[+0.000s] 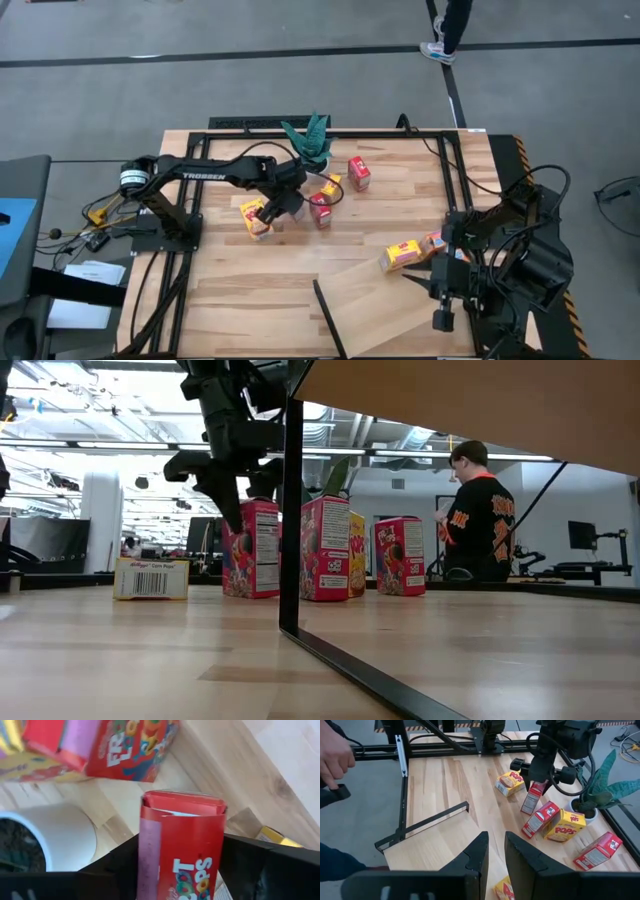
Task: Stack cereal on shelf
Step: Put the right yellow cereal box on the shelf aligned with the other yellow cereal box
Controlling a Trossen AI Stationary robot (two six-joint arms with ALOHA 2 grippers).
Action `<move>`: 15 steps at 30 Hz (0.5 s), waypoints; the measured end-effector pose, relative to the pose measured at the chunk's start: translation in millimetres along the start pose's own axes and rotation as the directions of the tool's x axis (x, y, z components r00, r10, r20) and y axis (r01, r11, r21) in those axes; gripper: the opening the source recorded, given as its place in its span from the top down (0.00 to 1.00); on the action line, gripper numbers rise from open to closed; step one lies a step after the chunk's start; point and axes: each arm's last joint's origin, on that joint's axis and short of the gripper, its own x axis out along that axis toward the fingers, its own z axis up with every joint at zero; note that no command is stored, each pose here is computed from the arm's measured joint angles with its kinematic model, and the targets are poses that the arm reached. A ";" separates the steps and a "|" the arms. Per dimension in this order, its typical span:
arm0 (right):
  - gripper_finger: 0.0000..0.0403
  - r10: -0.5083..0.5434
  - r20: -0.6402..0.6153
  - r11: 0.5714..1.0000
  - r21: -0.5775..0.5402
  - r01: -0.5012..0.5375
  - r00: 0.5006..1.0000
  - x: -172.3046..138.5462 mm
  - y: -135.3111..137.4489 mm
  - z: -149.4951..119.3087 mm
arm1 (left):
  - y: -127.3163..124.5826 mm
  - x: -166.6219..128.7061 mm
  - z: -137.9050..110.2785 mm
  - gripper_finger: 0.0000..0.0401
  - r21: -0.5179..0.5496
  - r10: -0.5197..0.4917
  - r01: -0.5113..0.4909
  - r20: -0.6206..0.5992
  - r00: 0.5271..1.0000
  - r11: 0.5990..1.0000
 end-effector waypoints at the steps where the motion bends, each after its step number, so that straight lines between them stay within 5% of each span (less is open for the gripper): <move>1: 0.78 0.000 0.000 1.000 0.000 0.000 1.000 0.0 0.0 0.0 | 0.2 0.0 0.1 0.49 -0.024 0.002 -0.002 0.000 1.000 1.000; 15: 0.78 0.003 0.000 1.000 -0.005 -0.003 1.000 -0.6 0.4 -0.4 | -0.1 -0.2 1.8 0.59 -0.250 0.052 -0.061 -0.042 0.998 0.966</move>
